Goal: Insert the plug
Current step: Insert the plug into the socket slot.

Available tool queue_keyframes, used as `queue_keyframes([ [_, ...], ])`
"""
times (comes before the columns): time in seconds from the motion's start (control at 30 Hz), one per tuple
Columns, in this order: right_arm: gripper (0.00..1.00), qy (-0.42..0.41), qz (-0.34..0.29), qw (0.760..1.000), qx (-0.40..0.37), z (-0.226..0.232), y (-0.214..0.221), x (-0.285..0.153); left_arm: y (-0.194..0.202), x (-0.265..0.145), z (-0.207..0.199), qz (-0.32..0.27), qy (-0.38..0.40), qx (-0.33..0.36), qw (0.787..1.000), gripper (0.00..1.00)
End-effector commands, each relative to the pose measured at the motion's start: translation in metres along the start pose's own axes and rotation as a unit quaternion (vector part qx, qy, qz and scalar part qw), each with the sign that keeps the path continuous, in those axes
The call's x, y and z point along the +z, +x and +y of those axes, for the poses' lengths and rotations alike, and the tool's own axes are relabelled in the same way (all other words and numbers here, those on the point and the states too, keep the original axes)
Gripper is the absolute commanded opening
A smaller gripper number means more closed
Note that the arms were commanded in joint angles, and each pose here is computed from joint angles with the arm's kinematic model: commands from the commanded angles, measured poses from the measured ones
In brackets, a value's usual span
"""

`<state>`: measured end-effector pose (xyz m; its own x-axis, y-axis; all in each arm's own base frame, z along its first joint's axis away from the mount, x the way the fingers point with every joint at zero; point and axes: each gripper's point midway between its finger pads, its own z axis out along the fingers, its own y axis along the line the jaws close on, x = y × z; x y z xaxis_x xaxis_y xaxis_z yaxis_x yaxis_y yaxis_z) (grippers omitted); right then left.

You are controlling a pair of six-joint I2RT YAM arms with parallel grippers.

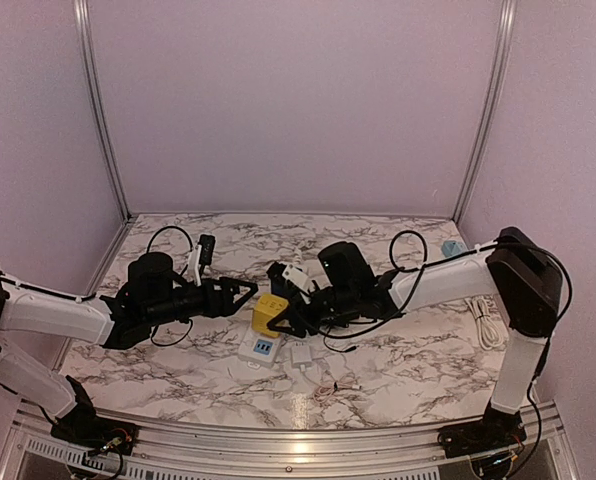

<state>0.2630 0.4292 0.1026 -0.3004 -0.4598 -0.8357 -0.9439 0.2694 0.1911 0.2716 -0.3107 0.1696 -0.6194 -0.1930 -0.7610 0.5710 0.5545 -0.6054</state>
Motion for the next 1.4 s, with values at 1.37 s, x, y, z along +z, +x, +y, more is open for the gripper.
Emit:
queue_keyframes([
  [1.37, 0.0, -0.001, 0.027, 0.999, -0.027, 0.003, 0.008, 0.005, 0.011, -0.006, -0.005, 0.014, 0.018, 0.013, 1.0, 0.66],
])
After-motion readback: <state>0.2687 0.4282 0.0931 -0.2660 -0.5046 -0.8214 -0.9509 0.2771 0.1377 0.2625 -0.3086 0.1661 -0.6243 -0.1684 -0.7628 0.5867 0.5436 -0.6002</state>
